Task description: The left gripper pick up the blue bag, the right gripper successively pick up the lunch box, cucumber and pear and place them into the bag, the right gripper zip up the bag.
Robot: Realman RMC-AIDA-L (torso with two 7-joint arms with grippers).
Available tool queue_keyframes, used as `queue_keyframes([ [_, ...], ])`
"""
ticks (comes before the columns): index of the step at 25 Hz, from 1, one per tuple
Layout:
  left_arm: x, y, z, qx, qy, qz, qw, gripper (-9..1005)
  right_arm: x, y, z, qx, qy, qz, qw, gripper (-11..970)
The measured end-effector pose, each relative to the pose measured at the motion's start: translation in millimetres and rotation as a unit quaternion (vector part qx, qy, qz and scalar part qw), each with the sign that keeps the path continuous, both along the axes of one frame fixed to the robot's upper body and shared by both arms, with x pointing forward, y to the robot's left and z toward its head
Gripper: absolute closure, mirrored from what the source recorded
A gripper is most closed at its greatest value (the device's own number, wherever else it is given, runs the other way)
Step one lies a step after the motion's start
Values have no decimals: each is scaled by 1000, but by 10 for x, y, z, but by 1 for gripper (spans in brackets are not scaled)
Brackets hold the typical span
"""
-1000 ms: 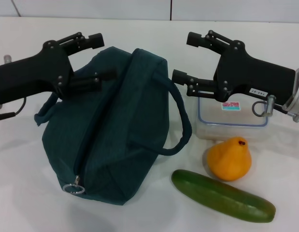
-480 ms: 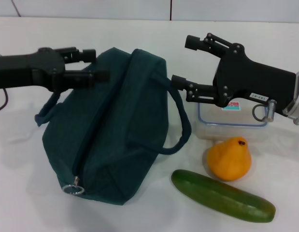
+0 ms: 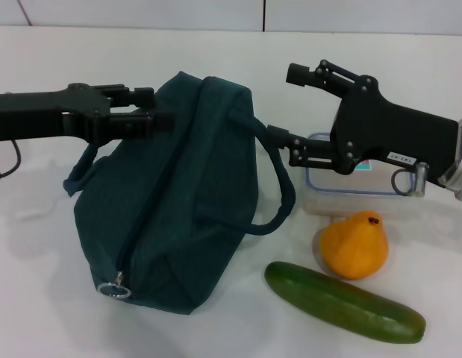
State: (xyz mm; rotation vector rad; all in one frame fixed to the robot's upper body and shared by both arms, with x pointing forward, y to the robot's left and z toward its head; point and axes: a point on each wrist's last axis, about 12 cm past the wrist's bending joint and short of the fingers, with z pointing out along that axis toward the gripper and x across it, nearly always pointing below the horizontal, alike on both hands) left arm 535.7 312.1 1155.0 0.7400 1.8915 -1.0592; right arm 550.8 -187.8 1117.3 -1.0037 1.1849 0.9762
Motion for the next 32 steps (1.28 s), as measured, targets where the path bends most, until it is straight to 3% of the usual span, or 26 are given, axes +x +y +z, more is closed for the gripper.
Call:
queue_keyframes([
  [5, 1, -1, 43, -14, -13, 0, 1000, 341, -18, -9, -5, -5, -3, 4, 1000, 78],
  [16, -7, -47, 90, 5, -10, -9, 1000, 415, -26, -35, 18, -3, -8, 11, 1000, 78],
  [24, -31, 12, 160, -20, -37, 5, 999, 389, -11, -29, 24, -5, -9, 10, 1000, 78],
  [32, -79, 45, 94, -11, -32, 11, 999, 222, 9, -9, 48, -6, -13, 12, 1000, 79],
])
